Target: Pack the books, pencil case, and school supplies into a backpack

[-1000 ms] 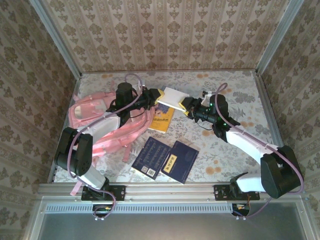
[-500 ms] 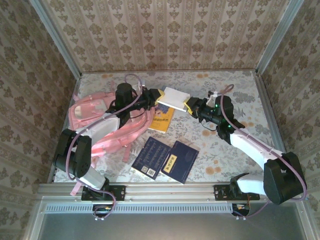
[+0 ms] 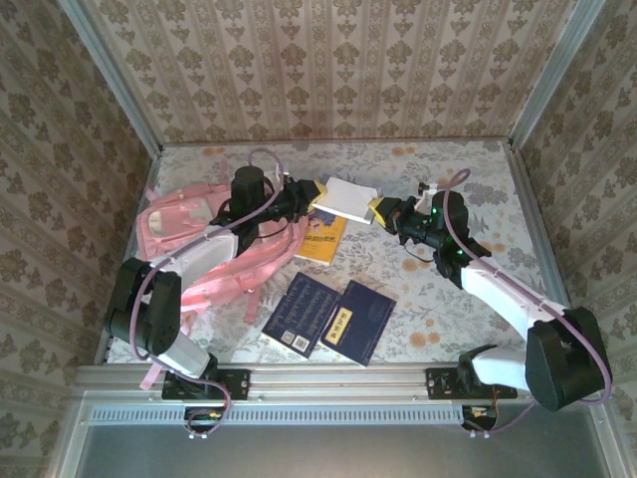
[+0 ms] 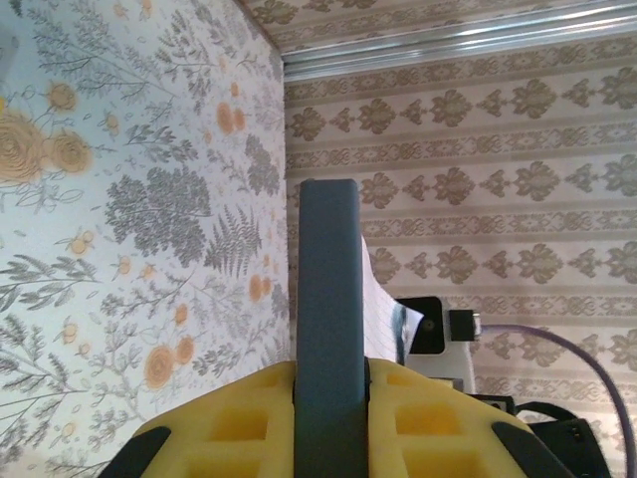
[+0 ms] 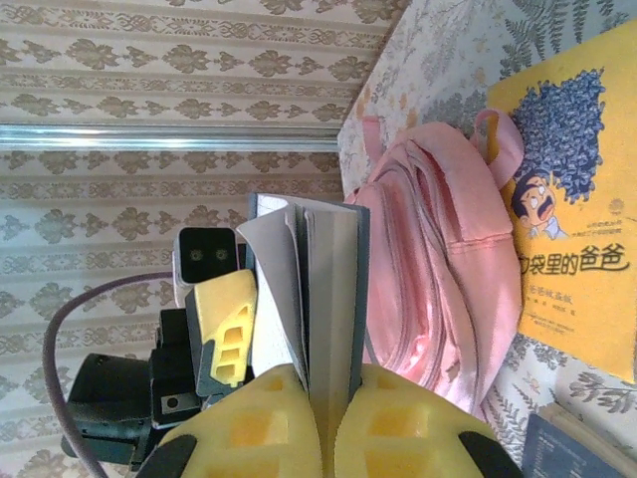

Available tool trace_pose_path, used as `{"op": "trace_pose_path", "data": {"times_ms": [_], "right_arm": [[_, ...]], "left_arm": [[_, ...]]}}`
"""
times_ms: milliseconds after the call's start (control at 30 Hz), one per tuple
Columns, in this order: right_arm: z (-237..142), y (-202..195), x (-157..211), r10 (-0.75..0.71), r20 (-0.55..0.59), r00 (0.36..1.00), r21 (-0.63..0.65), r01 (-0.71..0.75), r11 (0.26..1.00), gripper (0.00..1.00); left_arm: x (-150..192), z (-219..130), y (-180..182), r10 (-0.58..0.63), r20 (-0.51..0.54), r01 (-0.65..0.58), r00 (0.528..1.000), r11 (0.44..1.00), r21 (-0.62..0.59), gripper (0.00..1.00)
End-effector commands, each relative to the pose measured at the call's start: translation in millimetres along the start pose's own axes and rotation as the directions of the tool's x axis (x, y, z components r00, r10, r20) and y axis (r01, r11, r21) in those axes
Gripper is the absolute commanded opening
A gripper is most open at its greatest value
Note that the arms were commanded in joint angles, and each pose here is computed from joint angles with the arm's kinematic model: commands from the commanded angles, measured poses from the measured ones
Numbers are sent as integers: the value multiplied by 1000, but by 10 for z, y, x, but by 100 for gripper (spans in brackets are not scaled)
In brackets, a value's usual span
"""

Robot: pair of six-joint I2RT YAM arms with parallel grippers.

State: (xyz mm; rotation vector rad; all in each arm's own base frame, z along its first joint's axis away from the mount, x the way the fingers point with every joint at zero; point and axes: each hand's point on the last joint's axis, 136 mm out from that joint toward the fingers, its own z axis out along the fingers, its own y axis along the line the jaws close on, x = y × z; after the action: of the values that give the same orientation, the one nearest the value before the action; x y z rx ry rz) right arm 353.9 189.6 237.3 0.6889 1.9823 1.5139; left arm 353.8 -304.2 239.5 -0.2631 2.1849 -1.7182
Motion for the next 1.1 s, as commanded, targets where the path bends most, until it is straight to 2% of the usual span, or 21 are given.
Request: {"op": "trace_pose_path", "data": {"times_ms": [0,67,133,233,333,433,633,867,1067], "right_arm": [[-186,78,-203,-79,108,991,15,77,997,0],[-257,30,-221,-110,119,987,74,102,992,0],[-374,-42,-246,-173,137,975,163,150,975,0],[-519,-205,-271,-235,137,962,299,186,936,0],[-581,-306,-253,-266,117,957,355,210,911,0],[-606,-422,-231,-272,107,956,378,214,901,0],[-569,-567,-152,-250,73,966,375,205,904,0],[-566,-615,-121,-259,47,965,381,222,897,0],[-605,-631,-117,-275,38,961,390,239,889,0]], "left_arm": [[-19,-104,-28,98,4,-98,995,994,-53,21],[-5,-150,-1,135,-17,-136,991,985,-110,37],[-138,-330,112,185,10,-177,983,952,-251,48],[-238,-629,301,273,15,-233,962,848,-477,58],[-340,-859,482,287,40,-203,957,760,-617,63],[-414,-1006,650,252,48,-151,967,711,-686,63],[-638,-1202,919,195,109,-67,975,721,-690,61],[-869,-1055,1092,123,123,-17,985,769,-639,57],[-989,-942,1208,97,122,2,988,774,-633,55]]}}
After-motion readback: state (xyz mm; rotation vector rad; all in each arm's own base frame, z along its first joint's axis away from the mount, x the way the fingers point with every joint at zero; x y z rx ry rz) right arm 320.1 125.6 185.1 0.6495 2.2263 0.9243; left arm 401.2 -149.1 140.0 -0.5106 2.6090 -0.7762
